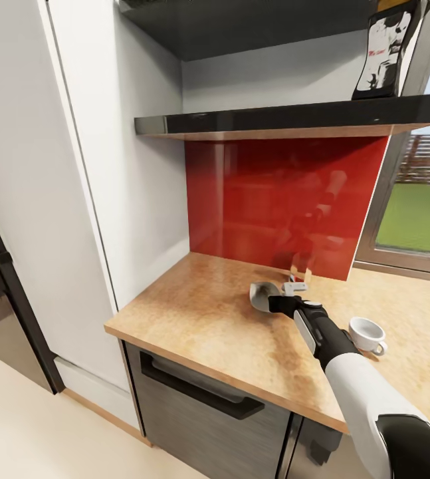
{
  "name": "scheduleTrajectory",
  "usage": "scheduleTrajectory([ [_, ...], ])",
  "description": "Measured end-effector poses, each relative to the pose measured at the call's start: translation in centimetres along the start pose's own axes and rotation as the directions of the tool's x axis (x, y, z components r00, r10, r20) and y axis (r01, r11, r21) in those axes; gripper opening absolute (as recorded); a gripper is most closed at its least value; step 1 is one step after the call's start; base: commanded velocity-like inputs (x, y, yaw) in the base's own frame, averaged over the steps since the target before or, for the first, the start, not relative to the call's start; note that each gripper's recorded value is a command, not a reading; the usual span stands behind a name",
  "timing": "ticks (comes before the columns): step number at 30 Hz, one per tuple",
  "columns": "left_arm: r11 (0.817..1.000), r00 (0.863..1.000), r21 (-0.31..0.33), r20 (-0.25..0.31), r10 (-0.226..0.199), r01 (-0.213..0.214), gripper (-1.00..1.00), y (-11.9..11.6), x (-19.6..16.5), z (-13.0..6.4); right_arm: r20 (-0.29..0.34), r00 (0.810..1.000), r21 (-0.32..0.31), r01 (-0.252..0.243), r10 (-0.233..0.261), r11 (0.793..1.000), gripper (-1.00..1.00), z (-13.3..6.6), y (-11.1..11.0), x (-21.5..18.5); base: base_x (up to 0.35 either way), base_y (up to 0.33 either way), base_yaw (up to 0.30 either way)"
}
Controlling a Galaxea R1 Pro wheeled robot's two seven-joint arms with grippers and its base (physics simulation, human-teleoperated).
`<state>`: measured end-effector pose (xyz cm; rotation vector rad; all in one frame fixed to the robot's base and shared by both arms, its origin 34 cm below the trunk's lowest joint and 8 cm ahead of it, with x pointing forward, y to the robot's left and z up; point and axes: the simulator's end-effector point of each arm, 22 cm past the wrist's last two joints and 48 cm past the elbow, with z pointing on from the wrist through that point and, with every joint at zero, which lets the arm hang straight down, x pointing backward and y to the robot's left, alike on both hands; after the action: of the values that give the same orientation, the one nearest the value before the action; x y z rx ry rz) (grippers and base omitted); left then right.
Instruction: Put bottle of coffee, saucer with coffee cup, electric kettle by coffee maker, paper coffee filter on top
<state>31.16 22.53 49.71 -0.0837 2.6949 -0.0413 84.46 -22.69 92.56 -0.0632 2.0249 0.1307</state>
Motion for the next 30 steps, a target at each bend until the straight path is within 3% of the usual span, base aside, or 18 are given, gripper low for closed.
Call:
scheduleTrajectory([
  [30, 1.0, 1.0, 0.0, -0.002, 0.001, -0.001, 1.0, -0.1, -1.2, -2.7, 0.006, 1.0, -0.001, 0.001, -0.001, 1.0, -1.0, -1.4, 0.1, -2.9, 0.0, 0.0, 0.0],
])
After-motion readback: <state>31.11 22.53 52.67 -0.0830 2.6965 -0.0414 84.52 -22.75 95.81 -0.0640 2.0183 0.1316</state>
